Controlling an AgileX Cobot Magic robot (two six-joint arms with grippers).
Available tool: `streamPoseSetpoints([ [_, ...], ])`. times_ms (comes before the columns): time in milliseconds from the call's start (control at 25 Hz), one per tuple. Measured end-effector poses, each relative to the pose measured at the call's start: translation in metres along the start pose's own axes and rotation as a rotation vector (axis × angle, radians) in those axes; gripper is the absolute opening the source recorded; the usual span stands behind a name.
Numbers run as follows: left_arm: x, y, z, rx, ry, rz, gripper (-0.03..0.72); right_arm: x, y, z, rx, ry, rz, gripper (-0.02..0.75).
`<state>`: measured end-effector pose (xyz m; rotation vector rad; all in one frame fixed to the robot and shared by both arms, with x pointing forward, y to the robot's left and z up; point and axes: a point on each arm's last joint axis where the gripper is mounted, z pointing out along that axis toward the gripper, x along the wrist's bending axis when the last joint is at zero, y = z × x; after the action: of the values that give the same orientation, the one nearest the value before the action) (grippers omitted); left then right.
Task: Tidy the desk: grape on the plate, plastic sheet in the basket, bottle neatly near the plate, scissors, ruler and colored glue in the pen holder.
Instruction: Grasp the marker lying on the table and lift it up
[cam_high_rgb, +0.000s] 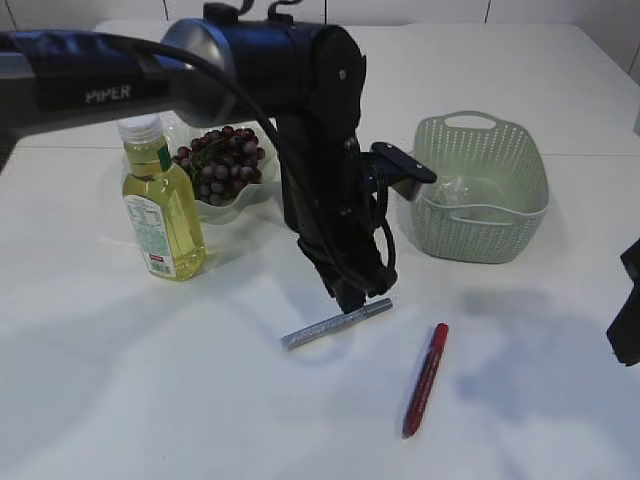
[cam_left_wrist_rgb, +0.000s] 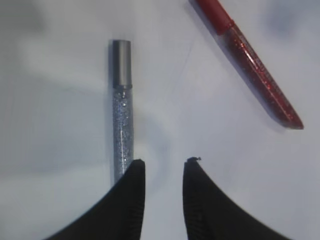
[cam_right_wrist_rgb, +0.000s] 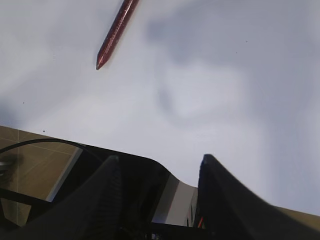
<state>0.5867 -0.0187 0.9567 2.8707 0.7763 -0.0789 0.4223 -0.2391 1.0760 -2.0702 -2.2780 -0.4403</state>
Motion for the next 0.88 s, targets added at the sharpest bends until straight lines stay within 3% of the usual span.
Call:
streamPoseSetpoints([
  [280, 0.004, -0.001, 0.031, 0.057, -0.018, 0.014, 0.195, 0.000, 0.000, 0.000, 0.000, 0.000, 0.000, 0.398],
  [880, 0.011, -0.001, 0.050, 0.078, 0.016, 0.036, 0.195, 0.000, 0.000, 0.000, 0.000, 0.000, 0.000, 0.397],
])
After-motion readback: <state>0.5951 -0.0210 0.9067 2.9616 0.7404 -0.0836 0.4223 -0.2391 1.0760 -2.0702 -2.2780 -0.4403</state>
